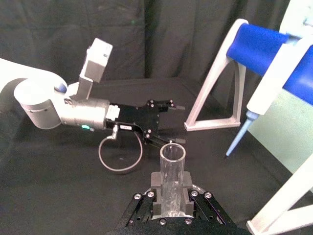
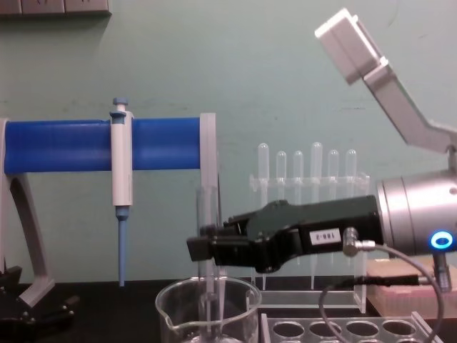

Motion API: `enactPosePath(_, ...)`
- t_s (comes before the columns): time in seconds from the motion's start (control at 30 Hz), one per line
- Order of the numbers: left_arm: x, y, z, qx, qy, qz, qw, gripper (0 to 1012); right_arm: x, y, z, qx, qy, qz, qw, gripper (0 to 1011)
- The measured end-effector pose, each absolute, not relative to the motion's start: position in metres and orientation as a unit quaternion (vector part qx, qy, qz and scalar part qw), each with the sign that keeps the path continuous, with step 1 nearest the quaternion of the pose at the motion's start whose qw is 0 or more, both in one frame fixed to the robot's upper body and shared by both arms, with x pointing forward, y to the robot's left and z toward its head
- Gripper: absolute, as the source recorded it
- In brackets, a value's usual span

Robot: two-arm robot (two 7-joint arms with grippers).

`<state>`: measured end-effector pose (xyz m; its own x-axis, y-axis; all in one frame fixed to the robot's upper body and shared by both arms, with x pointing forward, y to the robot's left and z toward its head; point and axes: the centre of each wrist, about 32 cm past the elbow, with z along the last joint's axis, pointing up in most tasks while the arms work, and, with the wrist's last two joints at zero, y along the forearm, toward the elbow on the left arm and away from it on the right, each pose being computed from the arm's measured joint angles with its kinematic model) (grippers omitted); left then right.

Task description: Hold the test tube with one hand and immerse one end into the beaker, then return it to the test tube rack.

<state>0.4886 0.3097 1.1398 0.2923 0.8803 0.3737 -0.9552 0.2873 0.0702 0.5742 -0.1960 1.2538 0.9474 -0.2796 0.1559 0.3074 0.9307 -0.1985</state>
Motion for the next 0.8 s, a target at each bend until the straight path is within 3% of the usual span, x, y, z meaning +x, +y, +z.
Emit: enactPosePath(0.8,0.489,0.31,1.14,0.141,-0.132,0.58,0.791,1000,0.577,-0.198,1.227,-0.116,-0.046,-0.161,0.979,246)
